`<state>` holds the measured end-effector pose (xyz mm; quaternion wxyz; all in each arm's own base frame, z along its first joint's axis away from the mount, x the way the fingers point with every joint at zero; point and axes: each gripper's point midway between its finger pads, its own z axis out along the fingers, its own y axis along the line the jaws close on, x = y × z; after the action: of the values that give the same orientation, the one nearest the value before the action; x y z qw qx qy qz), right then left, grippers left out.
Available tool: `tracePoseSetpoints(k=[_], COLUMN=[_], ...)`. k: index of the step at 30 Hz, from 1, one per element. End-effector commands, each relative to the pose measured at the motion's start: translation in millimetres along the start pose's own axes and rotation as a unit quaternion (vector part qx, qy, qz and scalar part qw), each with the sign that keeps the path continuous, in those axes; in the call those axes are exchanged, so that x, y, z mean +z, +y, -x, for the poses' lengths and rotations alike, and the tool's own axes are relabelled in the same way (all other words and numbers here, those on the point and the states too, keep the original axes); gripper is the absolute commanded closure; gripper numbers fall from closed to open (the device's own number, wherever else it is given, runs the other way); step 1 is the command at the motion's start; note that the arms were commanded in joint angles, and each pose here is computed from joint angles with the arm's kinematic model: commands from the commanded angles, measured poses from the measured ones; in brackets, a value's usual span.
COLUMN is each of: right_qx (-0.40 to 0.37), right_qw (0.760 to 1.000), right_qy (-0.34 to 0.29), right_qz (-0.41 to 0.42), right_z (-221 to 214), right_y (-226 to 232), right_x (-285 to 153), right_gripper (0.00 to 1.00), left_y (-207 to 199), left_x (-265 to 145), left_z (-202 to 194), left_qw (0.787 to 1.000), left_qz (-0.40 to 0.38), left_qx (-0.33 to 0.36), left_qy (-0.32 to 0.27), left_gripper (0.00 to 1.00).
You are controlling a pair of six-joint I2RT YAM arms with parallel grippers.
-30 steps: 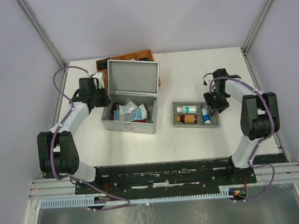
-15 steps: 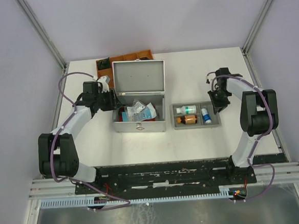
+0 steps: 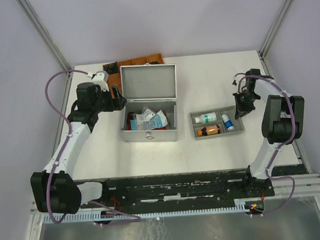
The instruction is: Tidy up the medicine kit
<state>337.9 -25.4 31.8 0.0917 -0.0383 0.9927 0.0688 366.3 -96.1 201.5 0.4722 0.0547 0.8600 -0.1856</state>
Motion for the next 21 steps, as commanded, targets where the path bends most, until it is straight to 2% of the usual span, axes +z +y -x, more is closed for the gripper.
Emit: tracePoseSetpoints(k=[1,13,21], right_qx=[0.018,0.055,0.067], right_qw=[0.999,0.994,0.994], right_qy=[-0.034,-0.050,-0.050], right_qz=[0.038,0.085,0.067], right_z=[15.9,18.7,10.9], right_y=[13.4,35.3,28.4], right_x=[-33.6,-71.3,-53.3], right_gripper=[1.00,1.00,1.00], left_y=[-13.2,-38.9,-58.5], left_x=[-16.0,-18.7,-22.1], left_z=[35.8,30.0,26.8], left_qw=[0.998,0.995,0.992], left_qz=[-0.005,-0.047,-0.078], left_qx=[0.051,0.076,0.089], left_qy=[-0.047,-0.042,-0.048], left_gripper=[0.25,0.25,0.25])
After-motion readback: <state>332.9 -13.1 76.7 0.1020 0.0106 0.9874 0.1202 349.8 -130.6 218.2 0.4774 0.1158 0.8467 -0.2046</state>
